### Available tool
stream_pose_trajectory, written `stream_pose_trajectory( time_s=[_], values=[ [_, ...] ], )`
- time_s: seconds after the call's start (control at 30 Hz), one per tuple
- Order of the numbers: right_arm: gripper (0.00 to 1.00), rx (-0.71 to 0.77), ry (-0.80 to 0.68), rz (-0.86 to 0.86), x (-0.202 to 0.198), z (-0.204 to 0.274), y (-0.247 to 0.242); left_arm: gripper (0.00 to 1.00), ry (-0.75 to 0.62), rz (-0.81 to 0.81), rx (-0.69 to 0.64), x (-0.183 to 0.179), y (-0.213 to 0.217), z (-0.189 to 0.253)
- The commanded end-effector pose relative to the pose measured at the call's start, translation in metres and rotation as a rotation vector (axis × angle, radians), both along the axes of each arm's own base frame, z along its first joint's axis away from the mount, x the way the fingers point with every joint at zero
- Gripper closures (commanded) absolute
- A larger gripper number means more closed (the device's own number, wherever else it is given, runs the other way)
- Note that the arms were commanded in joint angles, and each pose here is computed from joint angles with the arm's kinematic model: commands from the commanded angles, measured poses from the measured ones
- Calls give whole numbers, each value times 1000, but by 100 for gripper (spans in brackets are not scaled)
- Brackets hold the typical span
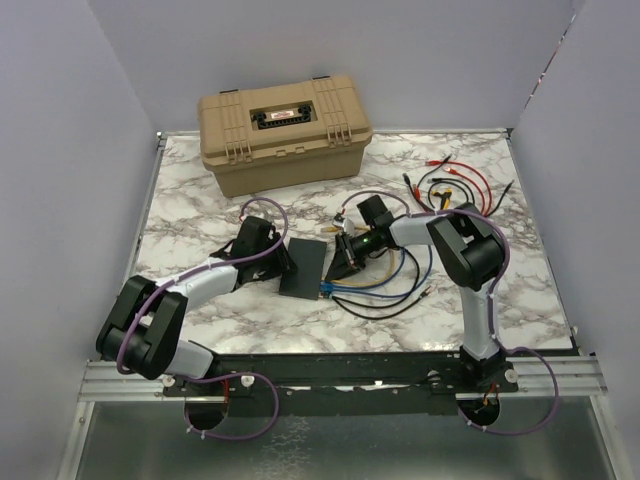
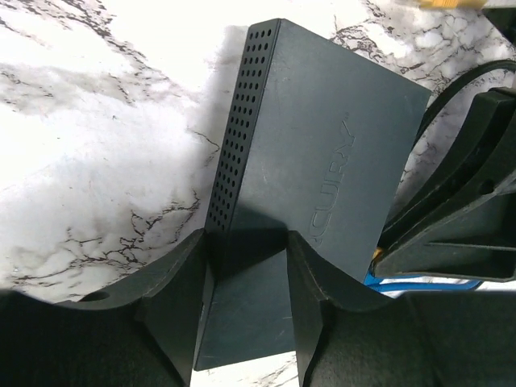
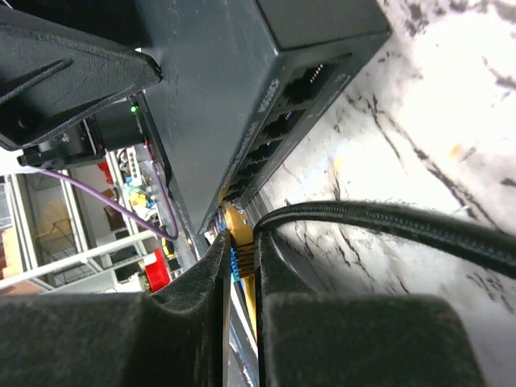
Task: Pull the plug from the switch port
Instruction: Pull the connector from the switch port.
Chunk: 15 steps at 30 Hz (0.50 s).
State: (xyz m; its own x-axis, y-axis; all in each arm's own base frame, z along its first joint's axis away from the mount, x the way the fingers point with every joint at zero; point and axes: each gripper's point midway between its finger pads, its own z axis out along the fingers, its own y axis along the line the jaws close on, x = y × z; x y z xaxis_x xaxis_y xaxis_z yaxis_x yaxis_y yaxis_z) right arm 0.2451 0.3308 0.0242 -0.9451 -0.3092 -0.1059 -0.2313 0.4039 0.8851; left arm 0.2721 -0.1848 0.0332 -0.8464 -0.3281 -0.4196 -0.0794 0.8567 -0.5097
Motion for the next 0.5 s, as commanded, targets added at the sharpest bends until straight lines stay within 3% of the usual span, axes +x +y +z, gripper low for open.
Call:
stream_pose_trajectory(
  time_s=[0.0, 0.13, 0.2, 0.3, 0.47],
  values=[
    [88, -23, -81, -24, 20, -4, 8, 56, 147, -18, 93, -33, 14, -28],
    [66, -7, -76, -29, 14, -1, 5, 63, 168, -14, 115, -34, 16, -35],
    [60, 12, -63, -35, 11, 0, 4, 68, 177, -12, 121, -33, 17, -37],
    [60, 42, -49, -51, 11, 1, 6, 76, 188, -12, 128, -33, 17, -40],
    [70, 43, -29, -51, 12, -3, 7, 85, 193, -17, 133, -32, 17, -42]
  ],
)
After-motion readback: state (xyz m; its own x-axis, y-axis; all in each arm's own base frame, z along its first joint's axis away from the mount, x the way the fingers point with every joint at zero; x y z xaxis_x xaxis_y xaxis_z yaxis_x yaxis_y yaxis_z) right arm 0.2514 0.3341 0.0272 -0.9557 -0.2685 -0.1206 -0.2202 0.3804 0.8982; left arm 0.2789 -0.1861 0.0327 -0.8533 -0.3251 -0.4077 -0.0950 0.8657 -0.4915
